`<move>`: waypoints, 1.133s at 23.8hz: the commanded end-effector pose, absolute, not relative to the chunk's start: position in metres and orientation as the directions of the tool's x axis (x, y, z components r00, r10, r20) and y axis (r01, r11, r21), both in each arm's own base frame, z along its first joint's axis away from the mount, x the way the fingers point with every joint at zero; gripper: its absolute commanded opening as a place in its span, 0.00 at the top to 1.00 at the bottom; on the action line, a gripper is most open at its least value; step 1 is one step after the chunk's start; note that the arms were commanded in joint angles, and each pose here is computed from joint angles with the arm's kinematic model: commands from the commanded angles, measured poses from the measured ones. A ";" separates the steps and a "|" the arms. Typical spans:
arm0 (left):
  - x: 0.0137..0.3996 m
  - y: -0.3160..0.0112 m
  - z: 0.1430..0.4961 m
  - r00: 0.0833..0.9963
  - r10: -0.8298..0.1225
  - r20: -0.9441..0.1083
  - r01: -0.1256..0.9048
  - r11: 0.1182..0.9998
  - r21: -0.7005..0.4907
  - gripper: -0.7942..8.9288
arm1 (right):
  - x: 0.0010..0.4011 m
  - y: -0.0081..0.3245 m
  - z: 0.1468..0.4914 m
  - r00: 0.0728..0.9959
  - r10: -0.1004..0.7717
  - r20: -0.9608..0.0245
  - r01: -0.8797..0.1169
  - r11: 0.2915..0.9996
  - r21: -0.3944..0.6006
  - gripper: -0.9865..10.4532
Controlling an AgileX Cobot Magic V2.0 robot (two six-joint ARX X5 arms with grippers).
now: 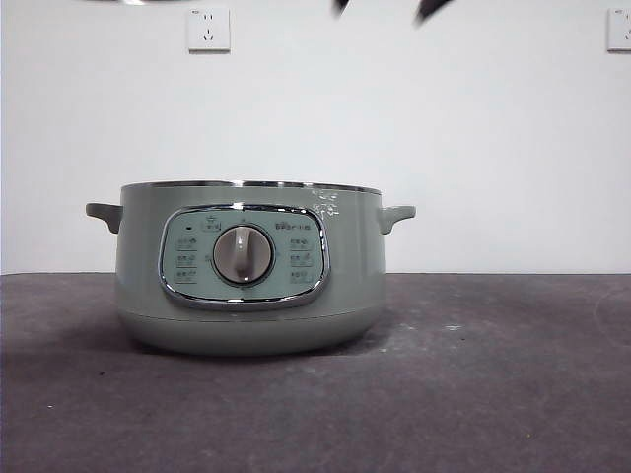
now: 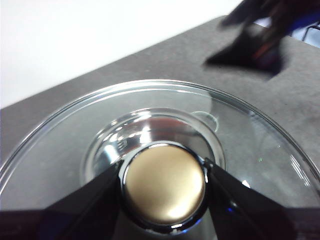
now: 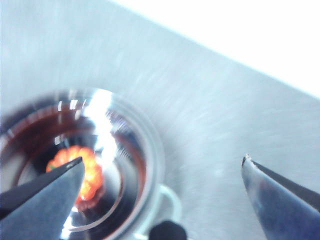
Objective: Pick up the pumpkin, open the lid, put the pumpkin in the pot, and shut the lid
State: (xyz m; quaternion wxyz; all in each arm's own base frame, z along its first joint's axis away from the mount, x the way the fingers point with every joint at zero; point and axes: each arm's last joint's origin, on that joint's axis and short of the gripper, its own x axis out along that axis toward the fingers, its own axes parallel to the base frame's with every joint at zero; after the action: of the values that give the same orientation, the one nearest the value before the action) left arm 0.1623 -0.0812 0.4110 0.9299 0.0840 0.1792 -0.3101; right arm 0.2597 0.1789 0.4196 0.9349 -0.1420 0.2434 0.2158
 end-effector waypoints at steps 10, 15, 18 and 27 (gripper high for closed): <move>0.268 -0.132 0.366 0.729 -0.558 -0.396 0.636 0.766 0.091 0.93 | 0.129 0.086 0.502 0.884 0.402 -0.239 -0.431 0.898 -0.087 0.34; 0.292 -0.144 0.348 0.717 -0.579 -0.389 0.653 0.753 0.082 0.93 | 0.112 0.073 0.502 0.881 0.399 -0.254 -0.433 0.897 -0.090 0.34; 0.303 -0.149 0.338 0.714 -0.578 -0.395 0.654 0.753 0.080 0.93 | 0.107 0.070 0.500 0.876 0.396 -0.276 -0.435 0.896 -0.094 0.34; 0.323 -0.159 0.310 0.684 -0.583 -0.439 0.669 0.741 0.058 0.93 | 0.105 0.069 0.498 0.869 0.392 -0.301 -0.437 0.894 -0.098 0.34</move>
State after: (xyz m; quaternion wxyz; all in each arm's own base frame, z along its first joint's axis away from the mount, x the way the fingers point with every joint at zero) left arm 0.3214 -0.1567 0.2976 0.9049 0.1063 0.2377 -0.3365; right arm 0.1061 0.0691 0.4976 0.9627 -0.0886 0.1388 0.2149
